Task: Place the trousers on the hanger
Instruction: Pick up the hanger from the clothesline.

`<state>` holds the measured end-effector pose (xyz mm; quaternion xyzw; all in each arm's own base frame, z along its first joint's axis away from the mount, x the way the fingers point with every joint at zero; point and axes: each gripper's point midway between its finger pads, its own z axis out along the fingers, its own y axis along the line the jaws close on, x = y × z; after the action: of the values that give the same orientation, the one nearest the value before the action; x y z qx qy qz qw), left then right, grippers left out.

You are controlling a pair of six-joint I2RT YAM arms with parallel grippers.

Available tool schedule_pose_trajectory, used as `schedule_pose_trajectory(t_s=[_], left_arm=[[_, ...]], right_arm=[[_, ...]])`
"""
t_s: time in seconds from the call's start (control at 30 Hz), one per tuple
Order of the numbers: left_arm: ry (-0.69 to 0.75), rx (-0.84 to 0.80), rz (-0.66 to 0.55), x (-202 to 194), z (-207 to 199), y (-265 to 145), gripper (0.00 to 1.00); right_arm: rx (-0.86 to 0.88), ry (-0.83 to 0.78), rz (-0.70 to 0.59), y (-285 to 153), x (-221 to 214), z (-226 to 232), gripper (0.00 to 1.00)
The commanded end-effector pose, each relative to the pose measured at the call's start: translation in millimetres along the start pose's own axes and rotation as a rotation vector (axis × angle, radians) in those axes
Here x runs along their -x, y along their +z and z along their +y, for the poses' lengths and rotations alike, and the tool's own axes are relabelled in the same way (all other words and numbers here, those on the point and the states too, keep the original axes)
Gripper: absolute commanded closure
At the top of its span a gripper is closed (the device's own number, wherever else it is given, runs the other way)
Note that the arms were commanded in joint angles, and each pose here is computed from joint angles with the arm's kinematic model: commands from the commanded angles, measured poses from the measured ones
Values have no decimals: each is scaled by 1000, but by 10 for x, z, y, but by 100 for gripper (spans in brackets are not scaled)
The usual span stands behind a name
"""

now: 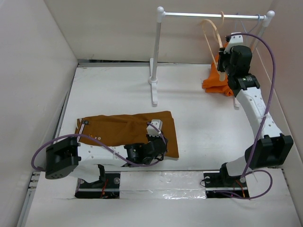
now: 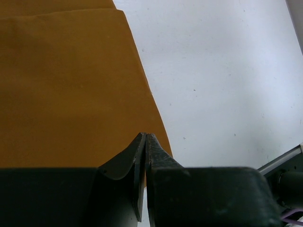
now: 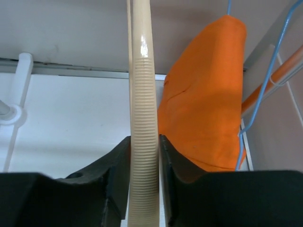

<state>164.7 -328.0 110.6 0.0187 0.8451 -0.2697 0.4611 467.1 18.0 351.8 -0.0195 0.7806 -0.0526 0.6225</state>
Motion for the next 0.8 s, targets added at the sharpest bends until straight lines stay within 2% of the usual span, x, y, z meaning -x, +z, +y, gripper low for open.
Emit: schedule_pose_trajectory(t_s=[0.0,0.03,0.2,0.33,0.47,0.63,0.77], left_arm=[[-36,-13,-38,152,-137,-15,100],[-38,-6,-40,144,-121,-5,100],[-37,-8,-38,152,-148,0,100],[-45,-14,-52,213,-178,-17,100],[-43,-18,-65,297,-224,-42,100],[-46,-60,-102,526,-400,-114,100],[-36,-100,-149,811,-590,-211,100]], right_arm=[[23,26,-136,-105,434,-4,72],[20,35,-155,-138,486,-13,84],[12,56,-230,-318,656,-58,100],[0,87,-316,-477,829,-105,100],[-20,99,-333,-551,812,-148,100],[-11,125,-292,-597,588,-95,100],[2,138,-251,-608,175,9,100]])
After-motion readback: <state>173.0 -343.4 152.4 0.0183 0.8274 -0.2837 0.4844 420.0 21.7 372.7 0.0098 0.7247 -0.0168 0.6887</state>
